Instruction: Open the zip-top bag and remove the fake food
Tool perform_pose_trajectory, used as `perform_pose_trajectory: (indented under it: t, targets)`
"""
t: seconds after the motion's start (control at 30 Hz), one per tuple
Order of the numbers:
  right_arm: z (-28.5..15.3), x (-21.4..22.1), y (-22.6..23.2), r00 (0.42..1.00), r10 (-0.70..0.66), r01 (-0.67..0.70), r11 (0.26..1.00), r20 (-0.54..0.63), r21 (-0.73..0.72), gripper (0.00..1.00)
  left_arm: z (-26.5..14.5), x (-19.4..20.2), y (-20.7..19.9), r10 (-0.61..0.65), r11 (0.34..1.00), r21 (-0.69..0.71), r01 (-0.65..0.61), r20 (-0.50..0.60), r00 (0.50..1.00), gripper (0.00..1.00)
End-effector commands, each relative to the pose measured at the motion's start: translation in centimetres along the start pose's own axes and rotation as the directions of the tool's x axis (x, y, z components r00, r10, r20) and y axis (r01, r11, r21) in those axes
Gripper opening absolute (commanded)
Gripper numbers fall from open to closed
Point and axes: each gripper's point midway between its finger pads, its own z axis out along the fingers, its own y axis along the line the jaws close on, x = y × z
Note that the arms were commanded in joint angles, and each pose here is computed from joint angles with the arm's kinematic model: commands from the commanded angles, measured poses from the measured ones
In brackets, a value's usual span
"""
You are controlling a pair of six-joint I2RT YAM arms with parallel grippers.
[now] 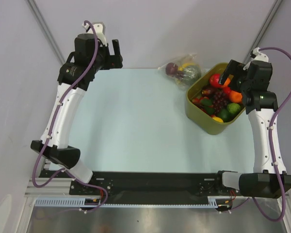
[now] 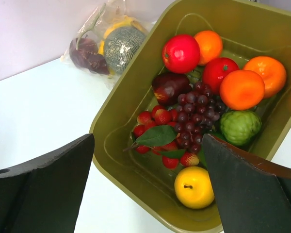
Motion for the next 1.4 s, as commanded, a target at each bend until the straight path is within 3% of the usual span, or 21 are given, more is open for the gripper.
perform_pose_trajectory:
  t: [0.0, 0.37, 0.67, 0.8, 0.87, 1.03, 1.2, 1.3, 1.37]
  targets:
    - [-1.1, -1.9, 0.4, 0.996, 0.019, -0.017, 1.0, 0.082, -0.018, 1.0, -0.2, -1.2, 0.4, 0.032, 0.999, -0.02, -0.031, 0.029, 0.999, 1.0]
    - [-2.2, -1.6, 0.2, 0.998, 0.008, -0.007, 1.0, 0.066, -0.008, 1.0, 1.5, -0.2, -0.5, 0.007, 1.0, 0.012, -0.007, -0.003, 1.0, 1.0]
    - [-2.4, -1.0, 0.2, 0.999, 0.0, 0.001, 1.0, 0.044, -0.011, 1.0, 9.3, 3.8, -4.2, -0.178, 0.975, 0.119, 0.189, -0.098, 0.979, 1.0]
    - [-1.3, -0.6, 0.8, 1.0, 0.018, -0.017, 0.999, 0.019, -0.039, 1.0, 13.0, 5.0, -8.1, -0.251, 0.932, 0.234, 0.278, -0.14, 0.958, 1.0]
    - [-0.4, -0.4, 1.3, 1.0, 0.02, -0.019, 0.997, 0.012, -0.069, 1.0, 15.3, 6.8, -10.0, -0.263, 0.921, 0.244, 0.302, -0.18, 0.948, 1.0]
    - [2.9, -0.8, 3.2, 1.0, -0.017, 0.018, 0.989, 0.012, -0.146, 0.99, 16.3, 6.7, -13.8, -0.268, 0.894, 0.315, 0.319, -0.195, 0.943, 1.0]
    - [9.1, -0.8, 5.9, 0.995, -0.1, 0.094, 0.971, -0.017, -0.218, 0.99, 15.6, 6.7, -13.0, -0.236, 0.915, 0.295, 0.276, -0.164, 0.958, 1.0]
    - [12.9, 1.5, 8.8, 0.982, -0.174, 0.151, 0.953, -0.068, -0.262, 0.99, 15.0, 7.3, -11.9, -0.179, 0.939, 0.264, 0.219, -0.169, 0.969, 1.0]
    - [14.0, 0.8, 11.2, 0.974, -0.226, 0.208, 0.936, -0.031, -0.284, 0.98, 14.2, 6.9, -11.1, -0.137, 0.952, 0.252, 0.173, -0.156, 0.978, 1.0]
